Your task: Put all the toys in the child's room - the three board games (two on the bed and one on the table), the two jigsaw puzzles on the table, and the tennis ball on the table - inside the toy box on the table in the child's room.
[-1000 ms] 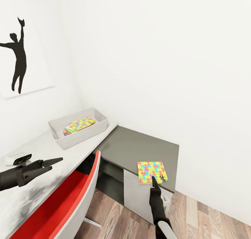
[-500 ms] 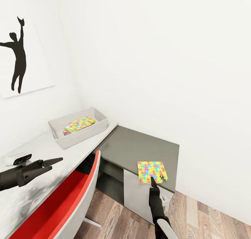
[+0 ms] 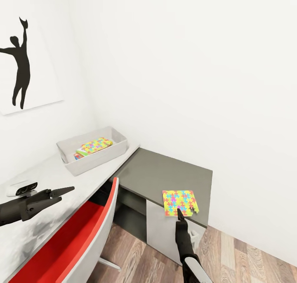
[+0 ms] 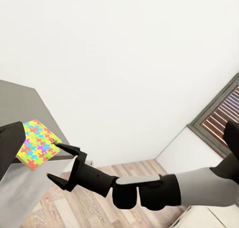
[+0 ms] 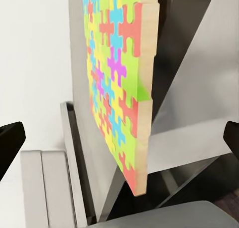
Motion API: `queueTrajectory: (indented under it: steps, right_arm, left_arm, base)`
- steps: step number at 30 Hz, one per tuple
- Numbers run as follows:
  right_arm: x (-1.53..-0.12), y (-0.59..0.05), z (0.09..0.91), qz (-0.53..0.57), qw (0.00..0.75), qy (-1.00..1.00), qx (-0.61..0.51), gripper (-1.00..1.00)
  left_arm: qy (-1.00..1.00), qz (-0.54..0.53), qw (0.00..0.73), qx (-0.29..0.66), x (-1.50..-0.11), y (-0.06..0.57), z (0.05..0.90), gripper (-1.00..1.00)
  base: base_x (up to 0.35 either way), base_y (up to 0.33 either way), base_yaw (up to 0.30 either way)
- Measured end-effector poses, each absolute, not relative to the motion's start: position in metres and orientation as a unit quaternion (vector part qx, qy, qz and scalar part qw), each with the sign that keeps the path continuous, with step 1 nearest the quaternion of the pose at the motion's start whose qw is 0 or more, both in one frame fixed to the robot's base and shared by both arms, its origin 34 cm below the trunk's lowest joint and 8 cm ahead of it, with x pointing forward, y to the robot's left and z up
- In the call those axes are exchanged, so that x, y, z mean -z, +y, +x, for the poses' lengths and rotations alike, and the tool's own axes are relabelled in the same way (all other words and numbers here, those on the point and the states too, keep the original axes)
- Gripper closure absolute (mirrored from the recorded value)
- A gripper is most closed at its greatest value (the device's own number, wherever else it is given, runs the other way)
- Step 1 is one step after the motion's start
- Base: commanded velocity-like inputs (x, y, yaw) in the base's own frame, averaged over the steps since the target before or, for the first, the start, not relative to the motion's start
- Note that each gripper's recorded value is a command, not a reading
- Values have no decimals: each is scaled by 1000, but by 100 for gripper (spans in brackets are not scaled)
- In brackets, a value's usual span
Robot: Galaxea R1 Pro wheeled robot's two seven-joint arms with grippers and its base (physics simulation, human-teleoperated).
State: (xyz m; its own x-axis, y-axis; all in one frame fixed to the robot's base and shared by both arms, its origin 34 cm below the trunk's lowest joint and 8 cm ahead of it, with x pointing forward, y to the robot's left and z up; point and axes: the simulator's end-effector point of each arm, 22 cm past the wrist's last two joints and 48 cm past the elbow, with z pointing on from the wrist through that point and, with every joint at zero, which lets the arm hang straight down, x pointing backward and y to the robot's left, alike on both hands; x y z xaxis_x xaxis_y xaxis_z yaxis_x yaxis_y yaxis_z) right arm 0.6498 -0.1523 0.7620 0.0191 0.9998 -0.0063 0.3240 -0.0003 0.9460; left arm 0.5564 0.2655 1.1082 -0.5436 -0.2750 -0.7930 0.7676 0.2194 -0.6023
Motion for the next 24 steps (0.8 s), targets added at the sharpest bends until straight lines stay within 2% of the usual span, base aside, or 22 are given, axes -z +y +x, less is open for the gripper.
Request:
queueTrajectory:
  steps: [24]
  right_arm:
    - [-760,-147,667,572,415,579,-407,-100]
  left_arm:
    - [646,190,438,595,-1103,265,557,-100]
  base:
    - [0,0,0]
